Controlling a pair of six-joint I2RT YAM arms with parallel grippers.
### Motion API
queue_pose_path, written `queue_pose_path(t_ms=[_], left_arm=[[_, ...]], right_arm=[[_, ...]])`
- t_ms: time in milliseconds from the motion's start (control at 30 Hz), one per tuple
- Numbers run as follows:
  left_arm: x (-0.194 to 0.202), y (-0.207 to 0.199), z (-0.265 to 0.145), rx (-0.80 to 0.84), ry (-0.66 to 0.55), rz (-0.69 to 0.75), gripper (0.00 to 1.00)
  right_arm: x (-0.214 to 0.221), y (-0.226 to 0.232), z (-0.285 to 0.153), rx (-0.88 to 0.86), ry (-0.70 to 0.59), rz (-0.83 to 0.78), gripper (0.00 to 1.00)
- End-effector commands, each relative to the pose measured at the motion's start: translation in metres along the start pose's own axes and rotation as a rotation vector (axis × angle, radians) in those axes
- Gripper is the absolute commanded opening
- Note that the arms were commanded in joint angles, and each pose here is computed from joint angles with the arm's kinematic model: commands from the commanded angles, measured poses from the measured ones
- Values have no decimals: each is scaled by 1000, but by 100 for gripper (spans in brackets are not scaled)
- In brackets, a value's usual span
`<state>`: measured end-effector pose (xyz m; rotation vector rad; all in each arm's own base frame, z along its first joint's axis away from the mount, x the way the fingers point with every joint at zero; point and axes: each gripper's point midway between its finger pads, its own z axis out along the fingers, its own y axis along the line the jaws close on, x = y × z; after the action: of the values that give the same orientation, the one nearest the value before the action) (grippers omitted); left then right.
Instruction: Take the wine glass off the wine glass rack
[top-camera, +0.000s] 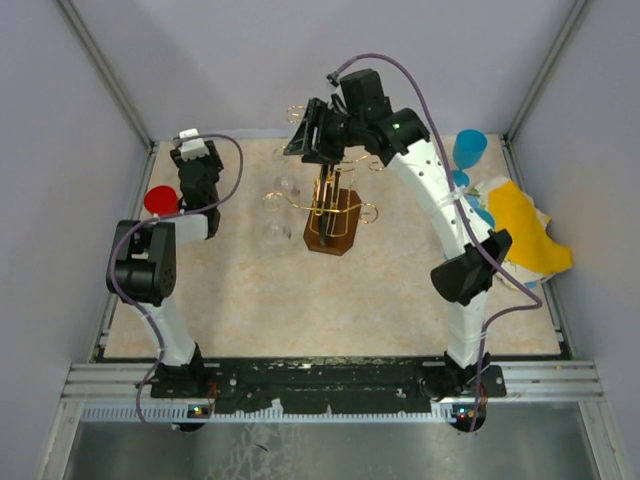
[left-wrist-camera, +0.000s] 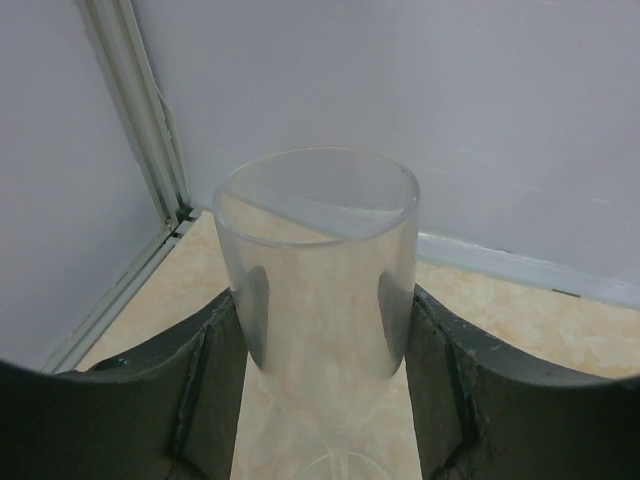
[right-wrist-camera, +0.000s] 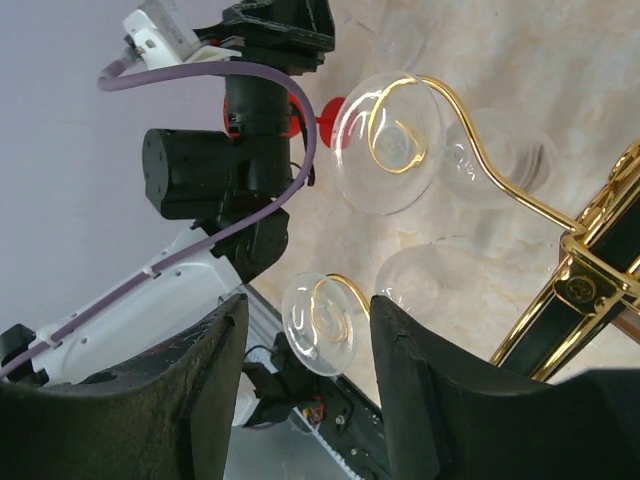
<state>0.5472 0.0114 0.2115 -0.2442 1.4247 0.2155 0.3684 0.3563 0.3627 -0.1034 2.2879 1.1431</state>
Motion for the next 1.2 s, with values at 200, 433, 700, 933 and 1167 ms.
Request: queue_pose_path(t_ms=[200,433,700,933,1167], left_arm=[[-9,3,-8,-14,-99,-12,53],[-9,4,-16,-45,-162,46,72],[1,1,-21,-33,-154,30,74],[3,-5,-19,-8,-141,-1,77],[2,-8,-19,7,-139,-17,77]], right_arm=[[-13,9,8,-34,-60,53,52],[-6,-2,27,2,-44,84,52],[-3,-9,46,34,-47,100,52],[-1,-23,61,89,-52,107,52],[-5,-28,66,100,-84,115,46]])
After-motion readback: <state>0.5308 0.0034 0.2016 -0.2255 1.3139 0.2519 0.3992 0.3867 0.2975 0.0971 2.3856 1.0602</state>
